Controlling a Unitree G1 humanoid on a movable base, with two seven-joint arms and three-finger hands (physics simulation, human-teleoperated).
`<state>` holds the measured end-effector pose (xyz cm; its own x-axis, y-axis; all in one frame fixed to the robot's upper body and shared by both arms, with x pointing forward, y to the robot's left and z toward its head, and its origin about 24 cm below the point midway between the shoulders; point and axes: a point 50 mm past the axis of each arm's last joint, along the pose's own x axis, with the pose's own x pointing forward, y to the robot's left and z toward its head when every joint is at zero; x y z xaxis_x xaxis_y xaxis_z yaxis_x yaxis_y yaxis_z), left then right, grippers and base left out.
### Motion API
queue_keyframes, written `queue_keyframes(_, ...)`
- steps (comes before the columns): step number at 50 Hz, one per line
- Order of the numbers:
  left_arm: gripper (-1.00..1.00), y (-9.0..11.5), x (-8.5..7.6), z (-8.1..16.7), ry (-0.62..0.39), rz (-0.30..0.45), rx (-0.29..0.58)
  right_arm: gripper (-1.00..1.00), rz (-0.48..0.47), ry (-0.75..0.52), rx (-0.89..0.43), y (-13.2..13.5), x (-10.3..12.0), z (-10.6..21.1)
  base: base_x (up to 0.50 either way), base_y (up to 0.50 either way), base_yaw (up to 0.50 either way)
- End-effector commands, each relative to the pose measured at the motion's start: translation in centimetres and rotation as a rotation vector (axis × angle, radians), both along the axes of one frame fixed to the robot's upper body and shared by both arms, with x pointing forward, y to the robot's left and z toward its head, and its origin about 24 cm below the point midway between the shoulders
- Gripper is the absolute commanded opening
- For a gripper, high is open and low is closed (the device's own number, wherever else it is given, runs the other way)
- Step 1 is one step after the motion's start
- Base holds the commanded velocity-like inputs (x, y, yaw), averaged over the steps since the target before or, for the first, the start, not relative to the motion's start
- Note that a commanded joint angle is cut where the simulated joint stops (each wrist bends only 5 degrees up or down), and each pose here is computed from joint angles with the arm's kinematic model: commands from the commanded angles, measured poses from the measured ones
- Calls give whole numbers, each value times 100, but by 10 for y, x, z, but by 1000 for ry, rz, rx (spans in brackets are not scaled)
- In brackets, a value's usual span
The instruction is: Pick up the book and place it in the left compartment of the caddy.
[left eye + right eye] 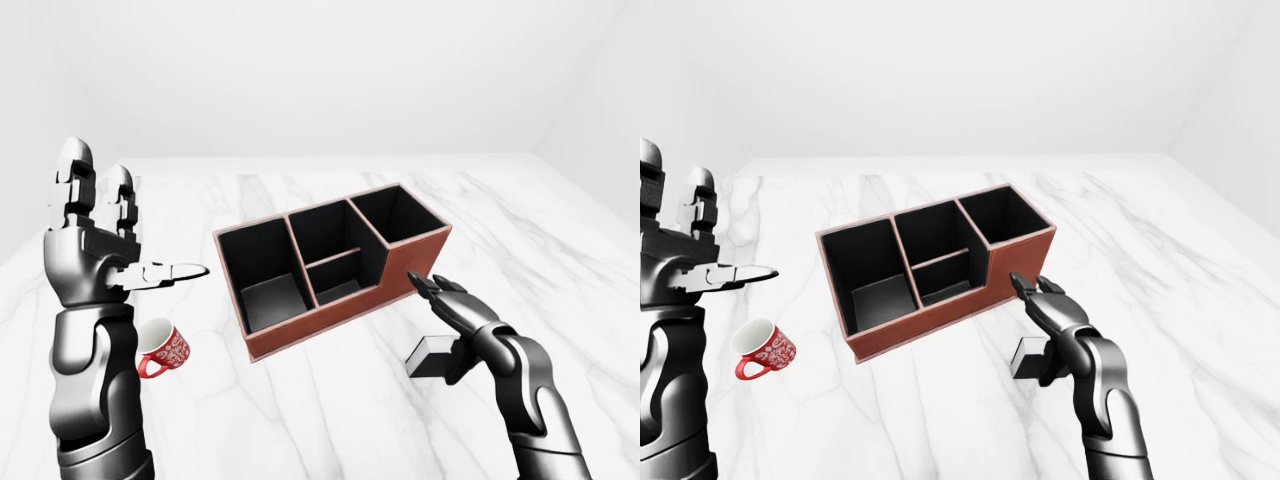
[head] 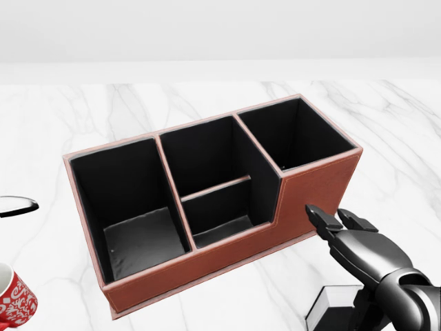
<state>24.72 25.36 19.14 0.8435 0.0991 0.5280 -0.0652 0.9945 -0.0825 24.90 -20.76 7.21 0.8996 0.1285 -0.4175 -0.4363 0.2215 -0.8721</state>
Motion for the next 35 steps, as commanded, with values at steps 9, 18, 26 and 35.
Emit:
queue_keyframes(9,100,3,-2,-3,12,9,-4,100,3,78,-21,-4,-9,-19,0,0,0)
queue_keyframes(18,100,2,-2,-3,12,9,-3,100,-18,110,-27,-9,-14,-26,0,0,0)
queue_keyframes(26,100,3,-3,-3,9,13,-1,100,-24,145,-25,-11,-13,-34,0,0,0)
queue_keyframes(35,100,2,-3,-1,4,13,3,100,-29,176,-26,-13,-14,-41,0,0,0)
